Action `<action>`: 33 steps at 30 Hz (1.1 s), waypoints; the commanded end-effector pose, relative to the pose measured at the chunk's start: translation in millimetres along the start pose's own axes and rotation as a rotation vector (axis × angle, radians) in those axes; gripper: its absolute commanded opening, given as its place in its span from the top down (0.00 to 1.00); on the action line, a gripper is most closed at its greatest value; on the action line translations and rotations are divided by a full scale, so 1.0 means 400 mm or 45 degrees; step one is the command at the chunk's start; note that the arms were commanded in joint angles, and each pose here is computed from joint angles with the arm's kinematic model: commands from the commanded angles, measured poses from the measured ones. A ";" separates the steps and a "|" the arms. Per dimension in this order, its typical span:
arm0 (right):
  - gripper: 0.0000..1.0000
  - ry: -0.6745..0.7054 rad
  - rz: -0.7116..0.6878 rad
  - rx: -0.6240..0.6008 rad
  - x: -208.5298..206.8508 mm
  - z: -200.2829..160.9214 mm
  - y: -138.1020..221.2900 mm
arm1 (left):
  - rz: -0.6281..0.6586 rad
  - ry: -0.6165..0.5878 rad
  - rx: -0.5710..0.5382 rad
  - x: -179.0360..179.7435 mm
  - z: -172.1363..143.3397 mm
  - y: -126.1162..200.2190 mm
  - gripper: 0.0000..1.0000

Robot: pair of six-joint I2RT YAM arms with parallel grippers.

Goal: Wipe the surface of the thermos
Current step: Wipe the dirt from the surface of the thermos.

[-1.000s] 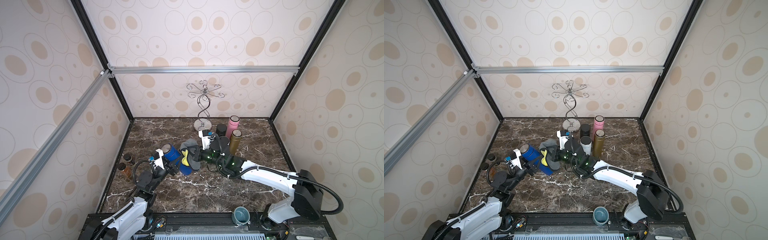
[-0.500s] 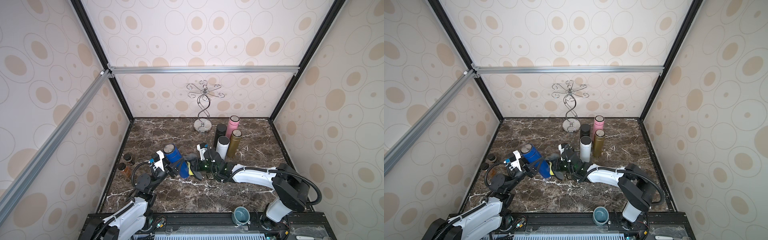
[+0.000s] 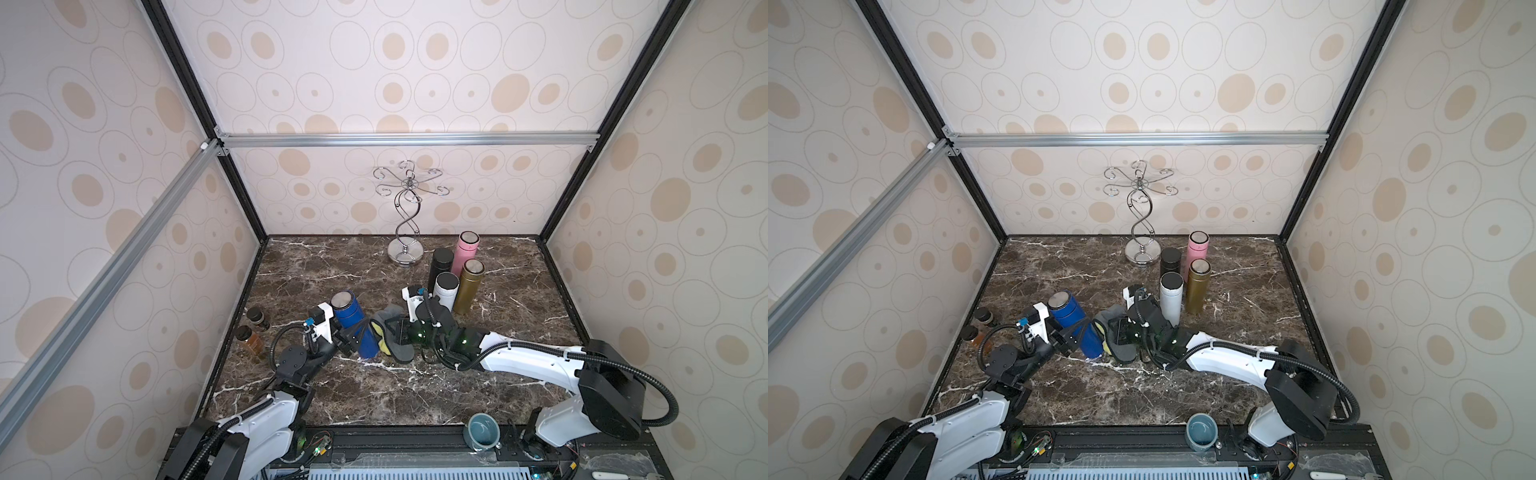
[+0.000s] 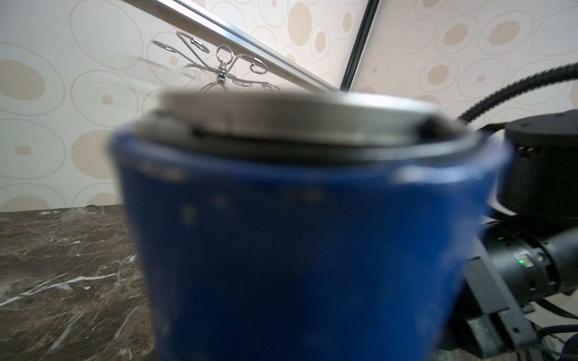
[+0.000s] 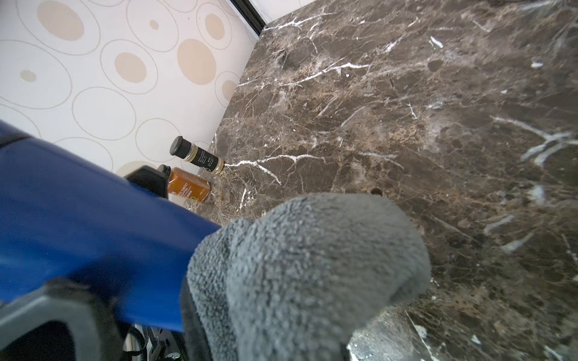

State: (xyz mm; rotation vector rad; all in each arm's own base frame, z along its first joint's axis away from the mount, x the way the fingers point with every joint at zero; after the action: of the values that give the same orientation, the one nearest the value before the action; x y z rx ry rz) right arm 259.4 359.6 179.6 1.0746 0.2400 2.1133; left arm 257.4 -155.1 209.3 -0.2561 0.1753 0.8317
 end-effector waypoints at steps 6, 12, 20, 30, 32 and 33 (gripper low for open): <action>1.00 0.118 0.139 -0.229 0.123 0.139 0.051 | -0.070 -0.066 -0.114 -0.026 0.048 -0.001 1.00; 1.00 0.172 0.164 -0.274 0.167 0.198 0.036 | -0.057 -0.076 -0.095 -0.020 0.038 -0.004 1.00; 1.00 0.115 0.331 -0.198 0.222 0.193 -0.005 | -0.087 -0.059 -0.093 -0.022 0.030 -0.024 1.00; 1.00 -0.004 0.334 -0.022 0.158 0.056 -0.018 | -0.065 -0.095 -0.108 -0.020 0.049 -0.026 1.00; 1.00 -0.002 0.306 -0.009 0.140 0.038 -0.006 | -0.063 -0.093 -0.108 -0.019 0.050 -0.027 1.00; 1.00 0.003 0.294 -0.014 0.134 0.037 0.004 | -0.066 -0.092 -0.107 -0.019 0.049 -0.027 1.00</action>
State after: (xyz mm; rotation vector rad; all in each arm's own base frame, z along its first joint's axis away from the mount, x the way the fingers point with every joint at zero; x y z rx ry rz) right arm 268.4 396.3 219.5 1.1051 0.0866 2.2919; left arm 261.0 -159.5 190.2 -0.2115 0.1884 0.8234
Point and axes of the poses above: each gripper's point midway between its finger pads, its own y axis back along the fingers, its own x axis along the line the jaws close on, z = x × y, the point moved 1 cm from there along y, back along the fingers, and after that the axes turned 2 degrees about -y, right-handed, at the moved point
